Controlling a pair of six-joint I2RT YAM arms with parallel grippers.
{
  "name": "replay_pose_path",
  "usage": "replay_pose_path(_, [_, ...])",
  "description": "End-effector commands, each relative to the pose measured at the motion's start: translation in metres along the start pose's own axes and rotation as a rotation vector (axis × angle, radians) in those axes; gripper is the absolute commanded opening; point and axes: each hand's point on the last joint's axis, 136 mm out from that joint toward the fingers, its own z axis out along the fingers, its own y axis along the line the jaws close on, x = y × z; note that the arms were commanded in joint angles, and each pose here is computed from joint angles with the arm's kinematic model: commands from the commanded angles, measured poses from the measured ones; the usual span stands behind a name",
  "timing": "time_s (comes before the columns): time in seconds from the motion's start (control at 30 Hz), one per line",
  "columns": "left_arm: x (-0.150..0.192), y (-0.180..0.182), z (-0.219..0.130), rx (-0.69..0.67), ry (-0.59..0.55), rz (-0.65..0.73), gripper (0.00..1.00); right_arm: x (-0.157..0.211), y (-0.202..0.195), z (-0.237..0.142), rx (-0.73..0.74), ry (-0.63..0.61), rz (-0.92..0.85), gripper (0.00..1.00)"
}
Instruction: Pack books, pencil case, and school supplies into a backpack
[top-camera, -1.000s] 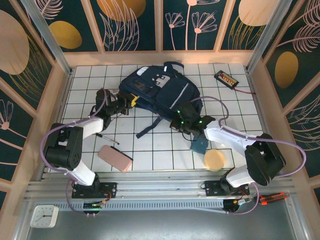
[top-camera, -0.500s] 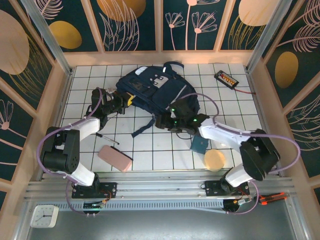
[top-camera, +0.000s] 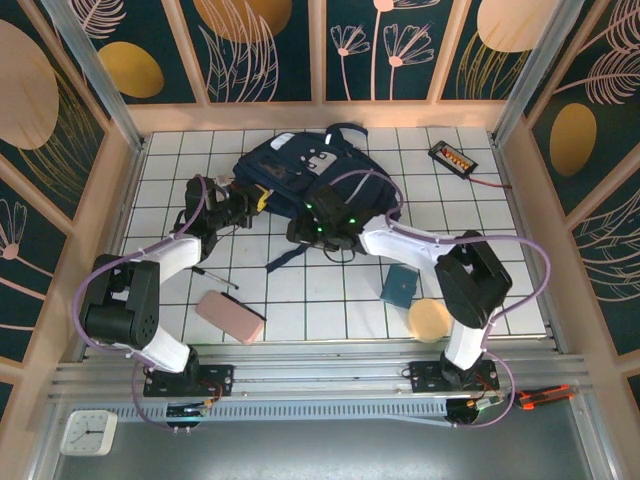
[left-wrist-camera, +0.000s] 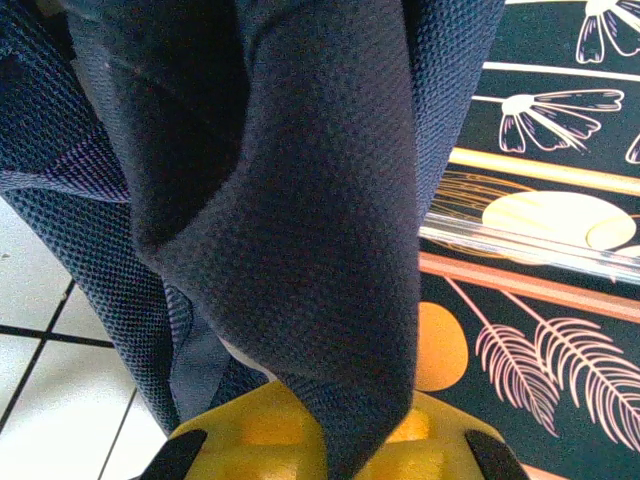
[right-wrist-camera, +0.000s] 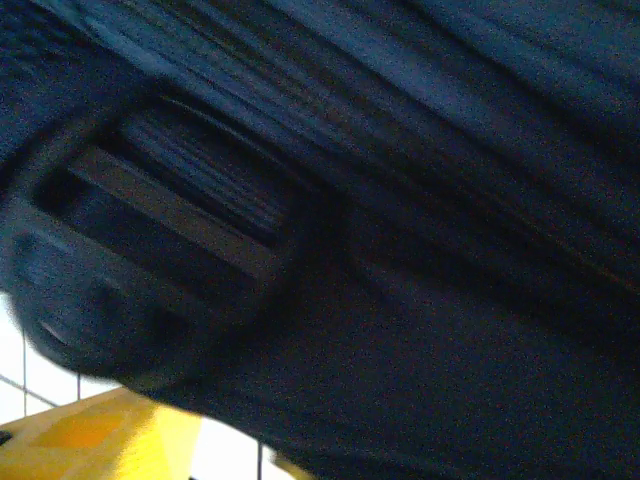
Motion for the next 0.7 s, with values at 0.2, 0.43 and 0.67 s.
replay_pose_path(0.2, [0.025,-0.050,-0.010,0.134,0.065,0.039,0.00,-0.028,-0.008,-0.020,0.162,-0.183,-0.024,0.58])
replay_pose_path(0.43, [0.029,-0.051,-0.011,0.135,0.067,0.041,0.00,-0.035,-0.016,-0.032,0.203,-0.233,-0.002,0.52])
replay_pose_path(0.67, [0.029,-0.051,-0.013,0.133,0.063,0.044,0.00,-0.035,-0.021,-0.040,0.218,-0.247,0.000,0.30])
